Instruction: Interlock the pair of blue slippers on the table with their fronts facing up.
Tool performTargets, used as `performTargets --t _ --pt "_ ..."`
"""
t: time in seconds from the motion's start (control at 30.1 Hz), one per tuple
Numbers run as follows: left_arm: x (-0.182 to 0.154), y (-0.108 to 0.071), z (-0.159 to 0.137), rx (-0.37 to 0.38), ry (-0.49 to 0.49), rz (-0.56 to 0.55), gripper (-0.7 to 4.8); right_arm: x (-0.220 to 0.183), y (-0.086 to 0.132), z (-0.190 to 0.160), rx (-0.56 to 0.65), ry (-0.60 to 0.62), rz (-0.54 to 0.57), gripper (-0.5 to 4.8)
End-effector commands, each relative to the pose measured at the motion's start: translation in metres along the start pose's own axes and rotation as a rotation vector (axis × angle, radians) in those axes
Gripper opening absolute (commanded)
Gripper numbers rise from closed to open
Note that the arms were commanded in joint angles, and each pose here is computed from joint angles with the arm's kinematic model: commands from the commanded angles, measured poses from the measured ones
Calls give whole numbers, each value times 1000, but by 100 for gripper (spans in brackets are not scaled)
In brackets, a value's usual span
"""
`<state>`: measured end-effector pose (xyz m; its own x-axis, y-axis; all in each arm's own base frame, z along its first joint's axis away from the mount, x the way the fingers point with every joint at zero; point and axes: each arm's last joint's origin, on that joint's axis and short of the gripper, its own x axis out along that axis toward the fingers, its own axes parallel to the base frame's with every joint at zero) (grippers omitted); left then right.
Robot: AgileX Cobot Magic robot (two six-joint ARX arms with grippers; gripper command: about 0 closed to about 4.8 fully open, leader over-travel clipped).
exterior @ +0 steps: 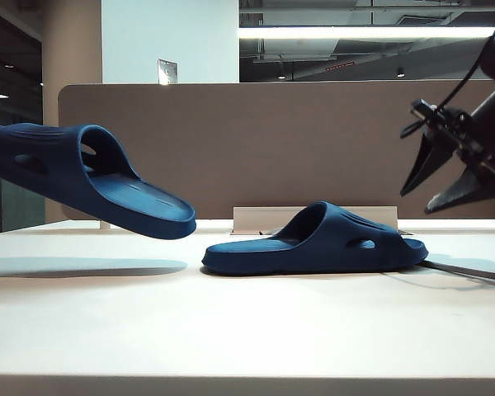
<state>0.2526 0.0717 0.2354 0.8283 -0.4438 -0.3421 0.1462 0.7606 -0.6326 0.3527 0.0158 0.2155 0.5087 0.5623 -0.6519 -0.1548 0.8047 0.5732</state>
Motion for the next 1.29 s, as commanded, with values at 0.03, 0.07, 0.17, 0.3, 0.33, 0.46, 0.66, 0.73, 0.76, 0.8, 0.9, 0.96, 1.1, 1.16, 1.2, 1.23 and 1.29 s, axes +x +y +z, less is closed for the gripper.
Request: performTargets --t 0.03,0.07,0.17,0.3,0.33,0.46,0.66,0.73,0.76,0.8,0.9,0.96,1.1,1.16,1.2,1.23,1.29 --pt "-1 -3 3 5 -4 -48 -5 7 -5 0 1 7 2 204" --pt "-1 -3 3 6 0 -58 -5 10 -7 -1 5 13 1 204" --pt "-1 -4 3 8 6 -80 -5 15 -13 -1 16 19 -4 204" --pt "-1 -5 3 15 18 -123 -5 14 -19 0 13 0 -21 204" --pt "-1 -6 3 16 21 -131 -5 13 -19 1 11 -6 -24 204" --pt "-1 -6 2 16 27 -145 -5 11 -24 3 17 -16 -19 204" --pt "-1 -5 0 16 38 -162 -5 4 -36 5 38 -35 2 204" --pt "-1 -5 -1 12 42 -161 -5 4 -37 5 41 -32 25 204" --pt "-1 -4 -2 10 43 -161 -5 4 -40 5 47 -30 36 204" --pt "-1 -4 -2 10 42 -161 -5 5 -42 5 53 -25 42 204" --pt "-1 -4 -2 9 43 -162 -5 11 -46 3 65 -4 70 204" --pt "-1 -4 -2 9 43 -161 -5 15 -49 1 74 11 78 205" --pt "-1 -4 -2 7 45 -161 -5 20 -53 -1 87 28 85 205" --pt "-1 -4 -2 6 45 -161 -5 22 -54 -2 87 28 83 205" --pt "-1 -4 -2 7 45 -161 -5 22 -54 -1 83 24 84 205" --pt "-1 -4 -2 7 45 -160 -5 22 -54 0 78 17 87 205" --pt "-1 -4 -2 7 45 -161 -5 22 -54 0 71 11 90 206"
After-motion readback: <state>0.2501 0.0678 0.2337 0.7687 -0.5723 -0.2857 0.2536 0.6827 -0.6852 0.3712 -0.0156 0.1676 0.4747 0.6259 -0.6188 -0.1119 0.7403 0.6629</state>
